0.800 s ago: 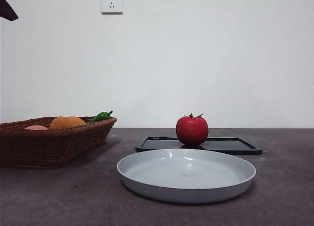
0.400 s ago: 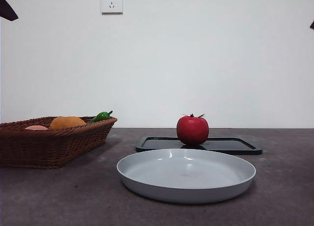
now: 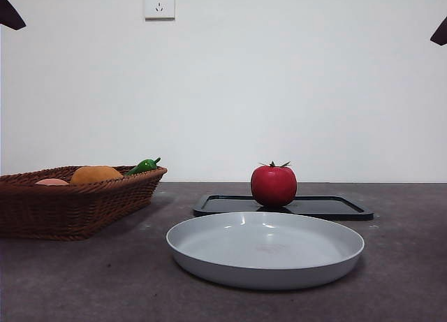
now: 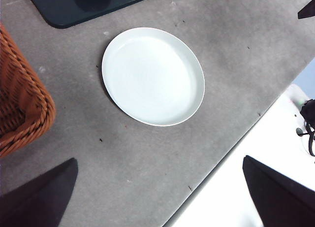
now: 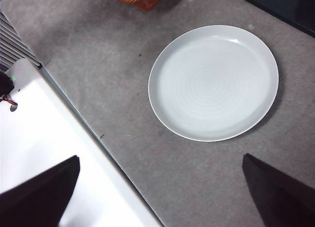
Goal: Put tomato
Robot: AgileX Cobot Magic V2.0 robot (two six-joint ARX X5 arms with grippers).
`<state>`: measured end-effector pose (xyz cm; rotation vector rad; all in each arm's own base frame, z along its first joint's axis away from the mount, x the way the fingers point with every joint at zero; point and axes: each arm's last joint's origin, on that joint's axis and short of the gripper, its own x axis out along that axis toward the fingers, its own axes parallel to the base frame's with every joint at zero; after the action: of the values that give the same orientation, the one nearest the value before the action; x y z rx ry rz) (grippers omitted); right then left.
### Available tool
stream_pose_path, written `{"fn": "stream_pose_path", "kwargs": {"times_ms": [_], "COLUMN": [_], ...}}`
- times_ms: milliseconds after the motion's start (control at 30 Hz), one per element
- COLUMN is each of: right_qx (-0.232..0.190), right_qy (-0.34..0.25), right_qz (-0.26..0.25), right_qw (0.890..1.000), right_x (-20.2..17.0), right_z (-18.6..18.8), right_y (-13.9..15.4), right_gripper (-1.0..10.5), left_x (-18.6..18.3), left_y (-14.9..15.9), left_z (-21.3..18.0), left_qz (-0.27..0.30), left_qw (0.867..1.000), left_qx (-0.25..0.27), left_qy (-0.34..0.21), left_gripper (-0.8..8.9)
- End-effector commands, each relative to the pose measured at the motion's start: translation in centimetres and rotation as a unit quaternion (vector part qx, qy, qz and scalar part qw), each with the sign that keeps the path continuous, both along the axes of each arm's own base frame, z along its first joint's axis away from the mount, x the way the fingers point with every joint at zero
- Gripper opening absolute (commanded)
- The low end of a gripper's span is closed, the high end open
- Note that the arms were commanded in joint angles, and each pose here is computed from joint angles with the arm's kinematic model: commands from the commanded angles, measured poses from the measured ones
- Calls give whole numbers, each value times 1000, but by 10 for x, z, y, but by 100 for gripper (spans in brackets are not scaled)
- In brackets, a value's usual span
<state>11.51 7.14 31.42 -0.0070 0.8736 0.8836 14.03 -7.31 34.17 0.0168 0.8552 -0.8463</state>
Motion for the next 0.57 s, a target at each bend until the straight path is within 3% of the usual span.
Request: {"fn": "stream_pose_path", "kwargs": {"times_ms": [33, 267, 300, 567], "right_qx": [5, 18, 22, 35], "right_qy": [-1, -33, -41, -65], "right_qz": [2, -1, -1, -2], "right_qw": [1000, 999, 999, 997], "right_x": [1, 6, 7, 10], "right_z": [1, 5, 7, 11], "right_y": [2, 4, 4, 6], "right_gripper": [399, 20, 6, 6], "left_x": [1, 1, 1, 1], "left_y": [-1, -1, -1, -1], "left_z": [5, 5, 5, 5], "left_qz": [-6, -6, -6, -6], "left_qw": [1000, 1000, 1000, 1000], "left_qx": [-5, -5, -5, -5], "left_qy": [-9, -9, -9, -9], "left_gripper": [457, 89, 28, 8]}}
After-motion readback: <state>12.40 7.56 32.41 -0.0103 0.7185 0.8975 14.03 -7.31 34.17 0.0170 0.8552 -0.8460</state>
